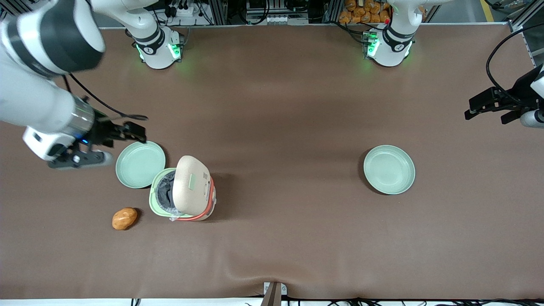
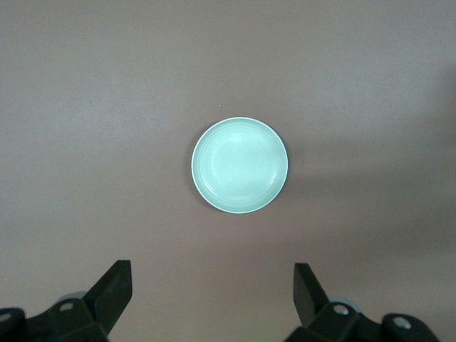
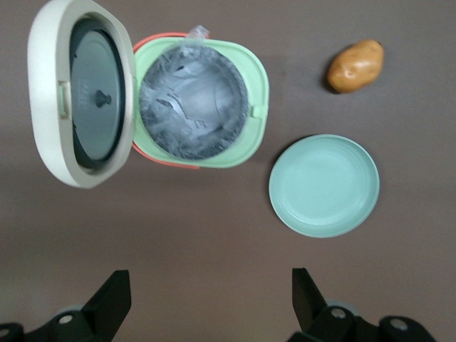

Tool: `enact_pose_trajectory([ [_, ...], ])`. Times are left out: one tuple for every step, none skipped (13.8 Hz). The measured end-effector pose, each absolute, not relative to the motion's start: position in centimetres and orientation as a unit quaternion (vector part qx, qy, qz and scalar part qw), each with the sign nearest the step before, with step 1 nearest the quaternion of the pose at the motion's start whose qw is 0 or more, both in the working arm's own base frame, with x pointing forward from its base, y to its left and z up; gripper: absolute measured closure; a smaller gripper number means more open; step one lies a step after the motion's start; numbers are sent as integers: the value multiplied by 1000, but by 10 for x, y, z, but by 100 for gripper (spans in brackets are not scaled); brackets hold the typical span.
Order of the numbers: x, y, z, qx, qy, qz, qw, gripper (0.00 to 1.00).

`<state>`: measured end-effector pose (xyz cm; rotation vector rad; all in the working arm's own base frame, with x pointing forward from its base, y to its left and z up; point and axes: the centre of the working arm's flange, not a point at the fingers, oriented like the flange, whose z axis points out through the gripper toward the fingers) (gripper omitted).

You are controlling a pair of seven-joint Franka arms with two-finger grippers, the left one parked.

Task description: Press rice cooker button with right arm

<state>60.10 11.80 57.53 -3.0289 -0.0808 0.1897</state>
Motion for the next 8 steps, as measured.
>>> enact_pose_trajectory([
  [595, 104, 588, -997, -18, 60, 54, 0],
  [590, 89, 601, -997, -11, 55, 56, 0],
  [586, 71, 611, -997, -8, 48, 55, 0],
  [583, 51, 619, -998, -8, 44, 52, 0],
  [580, 30, 623, -998, -13, 45, 43, 0],
  [578, 11, 623, -998, -20, 47, 31, 0],
  [578, -5, 621, -998, -25, 51, 15, 0],
  [577, -13, 616, -998, -26, 57, 0, 0],
])
